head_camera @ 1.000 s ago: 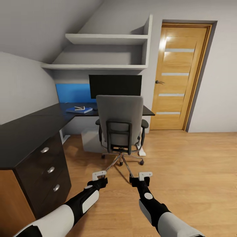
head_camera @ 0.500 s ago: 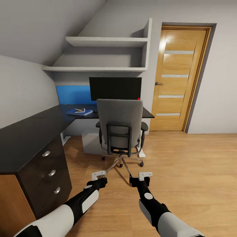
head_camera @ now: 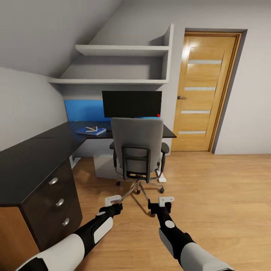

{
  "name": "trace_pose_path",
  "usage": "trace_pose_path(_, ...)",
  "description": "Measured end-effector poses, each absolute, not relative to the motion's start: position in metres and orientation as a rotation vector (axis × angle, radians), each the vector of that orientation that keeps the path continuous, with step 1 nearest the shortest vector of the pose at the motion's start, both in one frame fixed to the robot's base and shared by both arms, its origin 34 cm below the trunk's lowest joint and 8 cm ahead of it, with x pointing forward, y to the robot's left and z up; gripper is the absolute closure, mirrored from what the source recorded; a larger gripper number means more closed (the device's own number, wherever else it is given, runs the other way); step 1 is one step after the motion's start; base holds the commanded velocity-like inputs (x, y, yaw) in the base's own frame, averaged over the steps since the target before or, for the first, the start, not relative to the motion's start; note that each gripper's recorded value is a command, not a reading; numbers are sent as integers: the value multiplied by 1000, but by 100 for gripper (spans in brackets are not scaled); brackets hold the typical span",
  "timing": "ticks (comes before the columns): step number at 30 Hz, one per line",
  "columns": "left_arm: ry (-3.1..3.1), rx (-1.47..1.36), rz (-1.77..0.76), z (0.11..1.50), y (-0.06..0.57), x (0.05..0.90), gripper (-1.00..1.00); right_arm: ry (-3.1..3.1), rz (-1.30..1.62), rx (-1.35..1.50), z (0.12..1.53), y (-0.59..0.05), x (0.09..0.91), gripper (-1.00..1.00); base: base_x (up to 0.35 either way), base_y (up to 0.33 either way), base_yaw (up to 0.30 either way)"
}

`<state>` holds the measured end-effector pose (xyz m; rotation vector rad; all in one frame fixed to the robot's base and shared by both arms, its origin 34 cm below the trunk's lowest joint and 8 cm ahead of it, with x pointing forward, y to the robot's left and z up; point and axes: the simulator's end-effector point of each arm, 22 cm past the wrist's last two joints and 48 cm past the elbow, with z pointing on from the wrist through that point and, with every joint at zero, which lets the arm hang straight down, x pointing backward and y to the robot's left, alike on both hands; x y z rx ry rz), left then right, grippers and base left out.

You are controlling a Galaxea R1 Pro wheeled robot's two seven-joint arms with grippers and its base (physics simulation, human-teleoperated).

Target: In the bedroom, organize the workspace by keeping the computer under the desk, ensuring the monitor is on the desk, placing the keyboard on the desk next to the monitor, placing the mouse on the desk next to the keyboard, moving the folder from the swivel chair onto the desk next to the mouse, stacking the notebook on top of the folder with the pen on top of the notebook, and positioning the swivel chair next to the desk.

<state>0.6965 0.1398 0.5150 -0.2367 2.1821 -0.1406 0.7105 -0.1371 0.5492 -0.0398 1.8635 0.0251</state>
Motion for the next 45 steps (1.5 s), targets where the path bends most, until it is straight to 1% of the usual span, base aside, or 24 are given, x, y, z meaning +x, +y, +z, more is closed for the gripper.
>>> trace_pose_path(14, 2184, -238, -139, 544, 141, 703, -100, 1867, 25, -41, 578, -137, 716, -100, -6, 0, 0)
trace_pose_path(23, 2185, -241, -139, 563, 141, 707, -100, 1869, 25, -41, 596, -137, 720, -100, -114, 0, 0)
trace_pose_path(30, 2187, -241, -139, 577, 141, 710, -100, 1870, 25, -41, 611, -137, 723, -100, -259, 0, 0)
trace_pose_path(45, 2187, -239, -140, 608, 140, 715, -100, 1870, 25, -40, 641, -137, 729, -100, -337, 0, 0)
